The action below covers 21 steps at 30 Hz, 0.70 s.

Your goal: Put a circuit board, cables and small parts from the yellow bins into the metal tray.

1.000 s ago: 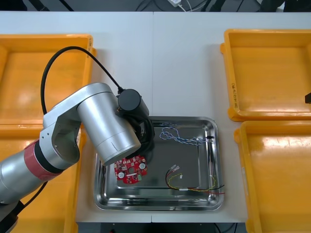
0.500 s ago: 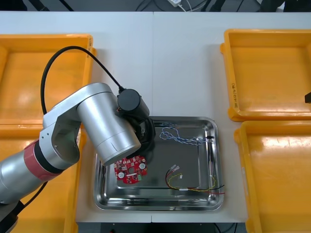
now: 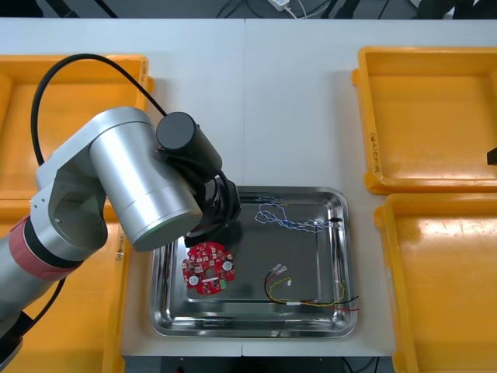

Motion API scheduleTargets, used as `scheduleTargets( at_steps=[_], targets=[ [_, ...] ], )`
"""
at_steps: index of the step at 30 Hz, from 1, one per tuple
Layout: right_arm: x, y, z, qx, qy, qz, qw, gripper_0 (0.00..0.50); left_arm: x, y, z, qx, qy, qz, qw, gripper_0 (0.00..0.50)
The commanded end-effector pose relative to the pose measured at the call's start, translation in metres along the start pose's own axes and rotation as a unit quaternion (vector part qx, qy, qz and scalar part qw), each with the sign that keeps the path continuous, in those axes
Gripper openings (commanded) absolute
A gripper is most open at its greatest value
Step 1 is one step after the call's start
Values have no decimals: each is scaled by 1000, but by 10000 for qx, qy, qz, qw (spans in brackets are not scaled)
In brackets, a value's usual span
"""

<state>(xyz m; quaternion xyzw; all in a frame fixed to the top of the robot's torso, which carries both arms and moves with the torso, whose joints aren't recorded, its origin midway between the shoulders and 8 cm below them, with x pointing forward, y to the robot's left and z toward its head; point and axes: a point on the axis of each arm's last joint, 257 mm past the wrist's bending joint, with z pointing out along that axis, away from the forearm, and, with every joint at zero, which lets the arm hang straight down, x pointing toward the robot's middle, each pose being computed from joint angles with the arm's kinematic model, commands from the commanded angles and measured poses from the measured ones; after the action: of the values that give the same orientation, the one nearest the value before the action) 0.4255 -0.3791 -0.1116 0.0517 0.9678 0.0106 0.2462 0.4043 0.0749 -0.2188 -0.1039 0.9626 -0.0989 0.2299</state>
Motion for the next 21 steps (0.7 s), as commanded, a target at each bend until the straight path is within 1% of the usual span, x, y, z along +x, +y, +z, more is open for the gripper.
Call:
scheduleTargets(
  at_steps=[1,3,8,9,10,13,14,15,17,18,21],
  targets=[
    [-3,5,-3,-28,-133,-192,9997,500,-21,20,-25,-114,-164,378,9991,500],
    [-3,5,-3,-28,-133,-192,9997,500,-24,27,-31,-153,-132,406,9990,500],
    [-3,5,-3,-28,-133,-192,9997,500,-35,40,-49,-136,-70,321,9994,500],
    [-3,5,-3,-28,-133,-192,9997,500,-35,40,-49,-136,-70,321,9994,500],
    [-3,5,-3,-28,-133,-192,9997,500,-38,45,-54,-143,-56,410,9990,500],
    [-3,5,-3,-28,-133,-192,9997,500,-46,58,-64,-201,-3,449,9988,500],
    [-3,5,-3,-28,-133,-192,9997,500,-49,60,-68,-168,13,465,9988,500],
    [-3,5,-3,-28,-133,-192,9997,500,-50,63,-70,-177,25,486,9987,500],
    [-3,5,-3,-28,-133,-192,9997,500,-56,66,-77,-134,13,531,9985,500],
    [-3,5,-3,-28,-133,-192,9997,500,-61,70,-83,-83,12,593,9982,500],
    [-3,5,-3,-28,-133,-192,9997,500,-66,74,-90,-26,12,640,9979,500]
  ],
)
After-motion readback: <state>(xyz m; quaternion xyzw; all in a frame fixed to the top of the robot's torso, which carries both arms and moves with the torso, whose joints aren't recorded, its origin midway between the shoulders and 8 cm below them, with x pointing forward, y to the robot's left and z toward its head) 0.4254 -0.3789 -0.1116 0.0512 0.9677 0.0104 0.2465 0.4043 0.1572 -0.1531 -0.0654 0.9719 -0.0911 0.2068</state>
